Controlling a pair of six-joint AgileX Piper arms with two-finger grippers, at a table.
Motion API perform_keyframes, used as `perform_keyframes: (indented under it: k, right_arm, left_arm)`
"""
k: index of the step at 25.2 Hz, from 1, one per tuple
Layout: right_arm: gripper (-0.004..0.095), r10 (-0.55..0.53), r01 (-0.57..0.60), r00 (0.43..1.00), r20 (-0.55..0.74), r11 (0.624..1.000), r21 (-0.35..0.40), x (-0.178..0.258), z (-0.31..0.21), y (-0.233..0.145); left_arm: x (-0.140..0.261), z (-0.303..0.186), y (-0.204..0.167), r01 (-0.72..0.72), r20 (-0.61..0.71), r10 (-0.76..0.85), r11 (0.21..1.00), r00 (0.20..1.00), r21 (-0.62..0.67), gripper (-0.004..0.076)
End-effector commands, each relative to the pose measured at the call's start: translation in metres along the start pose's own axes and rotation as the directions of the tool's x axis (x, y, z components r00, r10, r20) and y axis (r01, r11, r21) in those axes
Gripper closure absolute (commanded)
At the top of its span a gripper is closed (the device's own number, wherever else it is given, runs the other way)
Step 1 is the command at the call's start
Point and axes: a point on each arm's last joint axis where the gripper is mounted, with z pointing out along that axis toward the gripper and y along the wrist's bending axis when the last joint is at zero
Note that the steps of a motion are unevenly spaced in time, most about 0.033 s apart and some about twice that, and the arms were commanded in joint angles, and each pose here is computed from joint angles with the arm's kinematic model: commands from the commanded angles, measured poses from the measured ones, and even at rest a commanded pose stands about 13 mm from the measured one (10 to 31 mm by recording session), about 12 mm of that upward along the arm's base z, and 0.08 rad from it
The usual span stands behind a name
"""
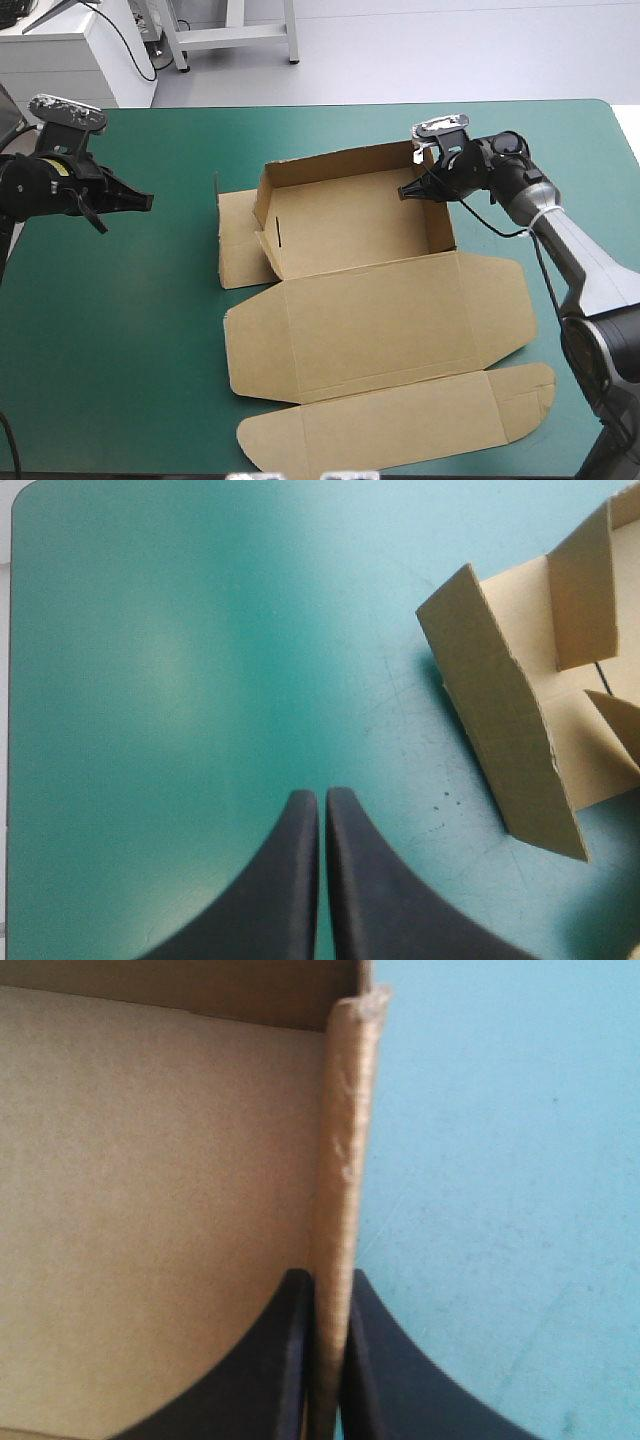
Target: Fold the box
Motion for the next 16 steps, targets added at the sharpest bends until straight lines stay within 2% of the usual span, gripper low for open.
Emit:
perform_keyframes:
  k: [1, 6, 9, 16]
  right_arm:
    - [0.0719, -0.024, 0.023, 0.998, -0.052, 1.000, -0.011, -0.001, -0.012, 0.002]
    - [0.0434, -0.062, 0.062, 0.998, -0.005, 0.998, -0.009, -0.017, -0.028, 0.001]
    - [0.0339, -0.073, 0.073, 0.997, -0.004, 0.997, -0.007, -0.024, -0.042, 0.001]
    - [0.0341, -0.075, 0.072, 0.989, -0.126, 0.997, -0.026, -0.020, -0.063, 0.002]
  left_arm:
    - [-0.006, -0.020, -0.001, 0.019, 0.101, -0.019, 1.000, 0.995, 0.005, 0.0717]
    - [-0.002, -0.020, -0.002, 0.018, 0.060, -0.019, 1.000, 0.998, 0.013, 0.0717]
    - [-0.002, -0.020, -0.002, 0.018, 0.055, -0.019, 1.000, 0.998, 0.014, 0.0717]
    - [-0.001, -0.020, -0.002, 0.018, 0.049, -0.019, 1.000, 0.999, 0.015, 0.0717]
